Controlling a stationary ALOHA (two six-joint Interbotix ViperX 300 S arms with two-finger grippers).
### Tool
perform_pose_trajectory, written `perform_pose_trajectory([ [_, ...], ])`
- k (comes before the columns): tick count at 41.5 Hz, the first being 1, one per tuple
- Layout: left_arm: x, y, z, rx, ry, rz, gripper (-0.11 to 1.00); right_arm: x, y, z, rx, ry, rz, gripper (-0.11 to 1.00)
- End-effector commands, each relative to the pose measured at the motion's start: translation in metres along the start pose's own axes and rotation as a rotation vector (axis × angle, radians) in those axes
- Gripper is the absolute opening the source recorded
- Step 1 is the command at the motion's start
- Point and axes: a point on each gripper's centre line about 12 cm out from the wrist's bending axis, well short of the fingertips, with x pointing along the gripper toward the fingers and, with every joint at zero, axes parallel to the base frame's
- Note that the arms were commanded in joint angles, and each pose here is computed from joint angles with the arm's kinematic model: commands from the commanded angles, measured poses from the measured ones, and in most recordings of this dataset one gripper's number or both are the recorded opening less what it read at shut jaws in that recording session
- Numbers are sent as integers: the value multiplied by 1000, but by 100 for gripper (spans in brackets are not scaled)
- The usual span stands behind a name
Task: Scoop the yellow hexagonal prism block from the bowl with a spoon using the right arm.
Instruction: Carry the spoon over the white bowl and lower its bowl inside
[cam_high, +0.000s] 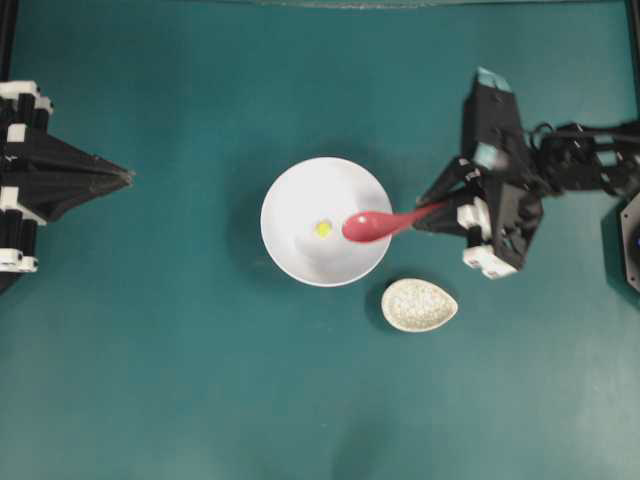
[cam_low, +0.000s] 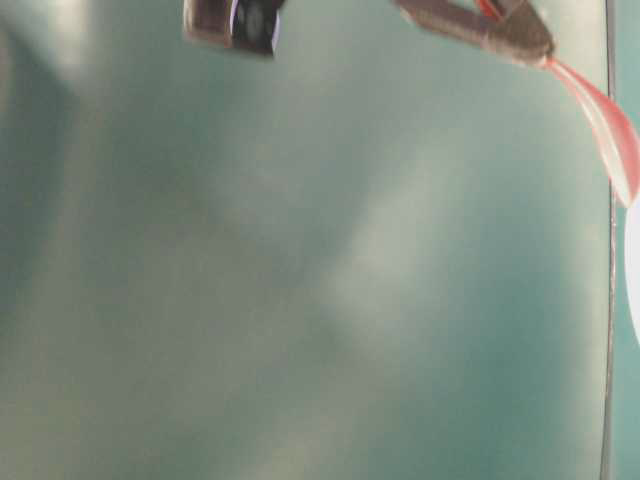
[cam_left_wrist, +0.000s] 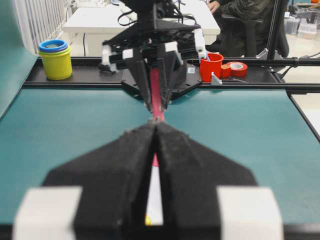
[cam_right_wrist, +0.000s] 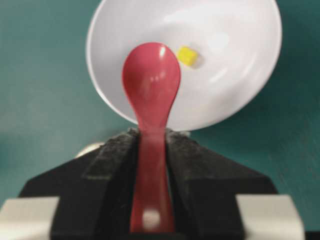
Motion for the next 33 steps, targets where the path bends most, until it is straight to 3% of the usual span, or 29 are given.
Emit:
perform_pose_trajectory([
  [1, 2, 0, 8, 2, -25, 1, 1, -1, 3, 18, 4, 16, 24, 23],
  [13, 3, 0, 6, -9, -12, 1, 1, 16, -1, 29, 57, 163, 52, 23],
  [33, 3, 0, 6, -11, -12, 1, 1, 31, -9, 39, 102, 223, -20, 23],
])
